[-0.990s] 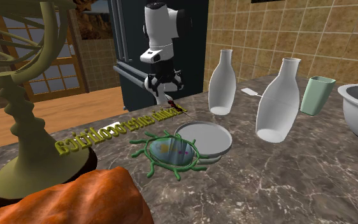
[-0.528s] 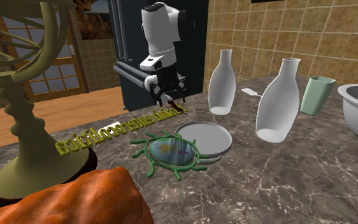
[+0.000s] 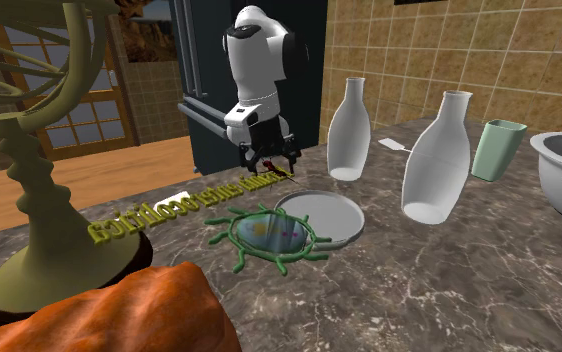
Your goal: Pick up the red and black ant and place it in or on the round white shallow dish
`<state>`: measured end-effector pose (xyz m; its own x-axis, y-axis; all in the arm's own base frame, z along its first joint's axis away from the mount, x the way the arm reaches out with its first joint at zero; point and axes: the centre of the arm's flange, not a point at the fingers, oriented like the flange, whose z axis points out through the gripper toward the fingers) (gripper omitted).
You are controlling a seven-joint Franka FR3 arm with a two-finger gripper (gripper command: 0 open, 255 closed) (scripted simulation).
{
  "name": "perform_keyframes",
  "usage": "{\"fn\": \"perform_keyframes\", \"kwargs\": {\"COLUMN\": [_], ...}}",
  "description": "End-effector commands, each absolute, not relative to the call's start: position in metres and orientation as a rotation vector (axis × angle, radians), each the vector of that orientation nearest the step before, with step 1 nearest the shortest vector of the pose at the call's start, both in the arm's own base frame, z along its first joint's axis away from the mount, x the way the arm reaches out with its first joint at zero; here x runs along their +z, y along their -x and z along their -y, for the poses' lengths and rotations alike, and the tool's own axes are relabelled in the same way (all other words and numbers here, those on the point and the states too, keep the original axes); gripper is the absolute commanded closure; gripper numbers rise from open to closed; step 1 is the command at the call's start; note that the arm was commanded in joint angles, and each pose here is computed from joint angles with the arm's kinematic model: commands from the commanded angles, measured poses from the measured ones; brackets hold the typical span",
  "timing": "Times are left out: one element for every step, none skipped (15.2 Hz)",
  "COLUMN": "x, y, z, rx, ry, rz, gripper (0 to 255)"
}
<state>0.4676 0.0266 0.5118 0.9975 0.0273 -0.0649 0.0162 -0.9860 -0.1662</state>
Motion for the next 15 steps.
{"fn": "perform_keyframes", "kwargs": {"x": [0.5094, 0.5094, 0.5094, 0.5094, 0.5094, 0.5094, 0.5095, 0.5093, 0.5087, 0.5083, 0.5082, 0.5074, 0.5063, 0.5058, 0.506], "y": [-0.4674, -0.4674, -0.4674, -0.4674, -0.4674, -0.4674, -0.467, -0.4667, -0.4666, -0.4663, -0.4656, -0.4648, -0.4647, -0.4662, -0.4651], "z": [-0.0262, -0.0262, -0.0262, -0.0262, -0.0262, -0.0262, -0.0263, -0.026, -0.0264, -0.0265, -0.0266, -0.0256, -0.0262, -0.0264, -0.0269], "rx": [0.101, 0.101, 0.101, 0.101, 0.101, 0.101, 0.101, 0.101, 0.101, 0.101, 0.101, 0.101, 0.101, 0.101, 0.101], "ry": [2.974, 2.974, 2.974, 2.974, 2.974, 2.974, 2.974, 2.974, 2.974, 2.974, 2.974, 2.974, 2.973, 2.974, 2.974], "rz": [0.033, 0.033, 0.033, 0.033, 0.033, 0.033, 0.033, 0.033, 0.033, 0.033, 0.033, 0.033, 0.033, 0.033, 0.032], "gripper": [0, 0, 0, 0, 0, 0, 255, 255, 255, 255, 255, 255, 255, 255, 255]}}
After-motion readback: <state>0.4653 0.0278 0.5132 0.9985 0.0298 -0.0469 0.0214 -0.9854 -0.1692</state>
